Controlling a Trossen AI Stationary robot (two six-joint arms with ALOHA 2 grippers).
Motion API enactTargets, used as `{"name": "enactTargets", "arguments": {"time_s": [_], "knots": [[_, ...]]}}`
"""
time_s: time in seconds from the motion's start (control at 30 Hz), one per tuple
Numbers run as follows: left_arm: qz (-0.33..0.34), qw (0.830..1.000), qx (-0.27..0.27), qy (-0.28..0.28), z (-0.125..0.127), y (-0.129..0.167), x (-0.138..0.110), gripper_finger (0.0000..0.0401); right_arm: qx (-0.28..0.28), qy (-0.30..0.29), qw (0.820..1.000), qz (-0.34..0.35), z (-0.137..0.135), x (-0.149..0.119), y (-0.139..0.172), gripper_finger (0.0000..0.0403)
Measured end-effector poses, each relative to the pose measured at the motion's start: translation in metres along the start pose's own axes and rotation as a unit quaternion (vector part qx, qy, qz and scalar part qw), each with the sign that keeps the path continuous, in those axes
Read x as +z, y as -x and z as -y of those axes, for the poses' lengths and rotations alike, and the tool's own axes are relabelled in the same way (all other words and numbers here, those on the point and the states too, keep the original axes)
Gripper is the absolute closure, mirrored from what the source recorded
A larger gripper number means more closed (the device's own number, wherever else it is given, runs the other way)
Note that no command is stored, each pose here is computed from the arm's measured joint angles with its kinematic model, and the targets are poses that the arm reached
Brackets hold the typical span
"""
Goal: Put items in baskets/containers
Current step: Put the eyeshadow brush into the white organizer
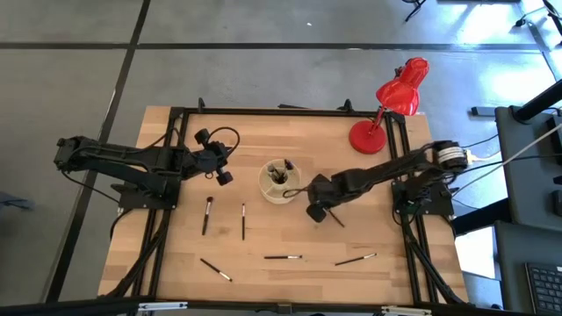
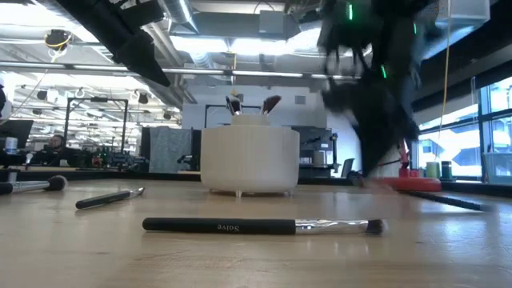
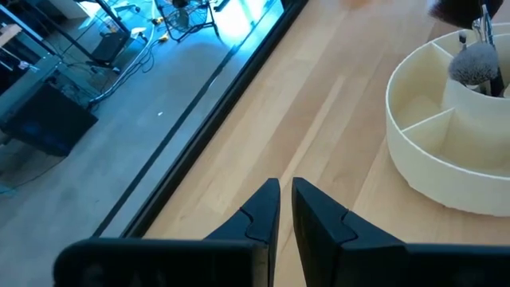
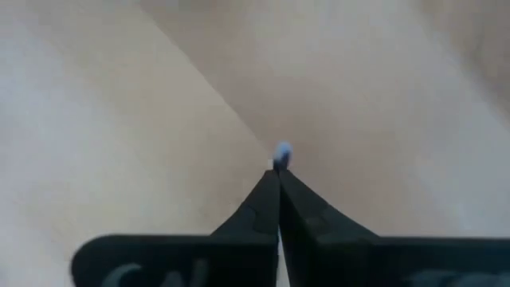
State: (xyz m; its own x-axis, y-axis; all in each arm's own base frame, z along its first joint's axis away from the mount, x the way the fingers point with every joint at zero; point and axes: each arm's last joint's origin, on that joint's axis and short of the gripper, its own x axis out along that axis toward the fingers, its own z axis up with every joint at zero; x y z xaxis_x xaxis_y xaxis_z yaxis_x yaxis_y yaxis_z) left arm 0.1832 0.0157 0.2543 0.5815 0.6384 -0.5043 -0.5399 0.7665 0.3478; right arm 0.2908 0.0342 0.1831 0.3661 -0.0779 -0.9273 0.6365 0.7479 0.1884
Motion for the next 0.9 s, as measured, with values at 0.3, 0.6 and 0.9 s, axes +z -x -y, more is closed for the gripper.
{"name": "enactTargets", "arguments": {"time_s": [0.3,0.6,0.9], "knots": [[0.0,1.0,0.005,-0.003,0.0,0.0,0.0,0.0368,0.022,-0.009,0.994,0.107,-0.001,0.015,0.047,0.0402],[0.0,1.0,0.002,-0.003,0.0,0.0,0.0,0.0368,0.03,-0.047,0.998,0.027,-0.011,0.01,0.006,0.0367],[0.0,1.0,0.002,-0.003,0.0,0.0,0.0,0.0368,0.067,-0.04,0.997,-0.023,-0.03,0.003,-0.047,0.0274]]}}
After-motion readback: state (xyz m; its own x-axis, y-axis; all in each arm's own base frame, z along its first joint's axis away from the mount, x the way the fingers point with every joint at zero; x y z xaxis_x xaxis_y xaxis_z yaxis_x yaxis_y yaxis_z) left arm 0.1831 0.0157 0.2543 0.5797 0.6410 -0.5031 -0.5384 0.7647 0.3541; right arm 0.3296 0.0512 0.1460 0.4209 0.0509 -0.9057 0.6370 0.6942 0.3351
